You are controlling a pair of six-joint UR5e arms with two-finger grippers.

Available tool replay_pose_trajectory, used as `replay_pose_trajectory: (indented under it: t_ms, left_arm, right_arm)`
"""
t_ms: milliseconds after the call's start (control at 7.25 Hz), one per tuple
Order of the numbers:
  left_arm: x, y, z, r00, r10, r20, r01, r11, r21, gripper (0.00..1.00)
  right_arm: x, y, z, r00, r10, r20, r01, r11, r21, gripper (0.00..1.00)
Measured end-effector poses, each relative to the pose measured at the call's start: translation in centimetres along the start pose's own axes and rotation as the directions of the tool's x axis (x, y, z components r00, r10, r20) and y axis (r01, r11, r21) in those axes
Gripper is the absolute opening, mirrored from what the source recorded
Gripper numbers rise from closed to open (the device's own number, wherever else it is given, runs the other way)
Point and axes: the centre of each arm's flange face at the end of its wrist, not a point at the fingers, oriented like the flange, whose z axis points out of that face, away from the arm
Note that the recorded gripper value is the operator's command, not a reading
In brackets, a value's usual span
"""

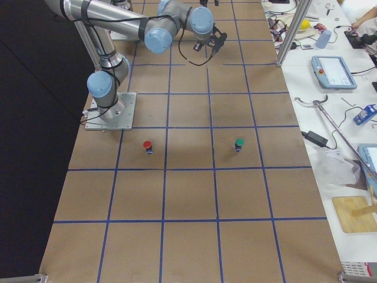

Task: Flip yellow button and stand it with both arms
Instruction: 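Open the left gripper and withdraw it while the right gripper carries the button away, then lower the yellow button upright onto the table with the right gripper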

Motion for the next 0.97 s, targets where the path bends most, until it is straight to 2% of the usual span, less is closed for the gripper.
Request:
replay_pose_trajectory:
  t_ms: [138, 276, 414, 552, 690, 828, 966]
  left_arm:
    - [-0.4, -0.9, -1.3, 0.983, 0.102, 0.152, -0.113, 0.992, 0.064, 0.99]
    - [-1.5, -1.2, -2.3, 0.912, 0.234, 0.336, -0.27, 0.961, 0.065, 0.99]
    - [-2.4, -0.9, -3.4, 0.817, 0.325, 0.477, -0.379, 0.925, 0.017, 0.99]
    - [-3.0, 0.0, -4.6, 0.751, 0.358, 0.555, -0.411, 0.911, -0.032, 0.99]
    - [-3.3, 0.7, -5.7, 0.706, 0.364, 0.608, -0.419, 0.906, -0.057, 1.0]
    - [-3.7, 0.8, -6.1, 0.677, 0.36, 0.642, -0.417, 0.906, -0.069, 1.0]
    - [-4.0, 0.8, -6.0, 0.664, 0.357, 0.657, -0.41, 0.909, -0.079, 1.0]
  right_arm:
    - [1.4, -1.1, 0.2, 0.99, 0.026, -0.138, -0.02, 0.999, 0.044, 0.0]
    - [2.6, -2.7, 0.9, 0.972, 0.06, -0.227, -0.043, 0.996, 0.078, 0.0]
    - [3.5, -4.1, 1.7, 0.954, 0.105, -0.281, -0.08, 0.992, 0.101, 0.02]
    - [4.3, -5.0, 2.2, 0.929, 0.184, -0.322, -0.149, 0.98, 0.133, 0.03]
    - [5.1, -5.6, 2.2, 0.886, 0.276, -0.373, -0.216, 0.957, 0.194, 0.03]
    - [6.3, -6.7, 2.0, 0.839, 0.355, -0.413, -0.251, 0.925, 0.285, 0.03]
    - [7.9, -8.5, 2.2, 0.809, 0.407, -0.424, -0.246, 0.889, 0.385, 0.04]
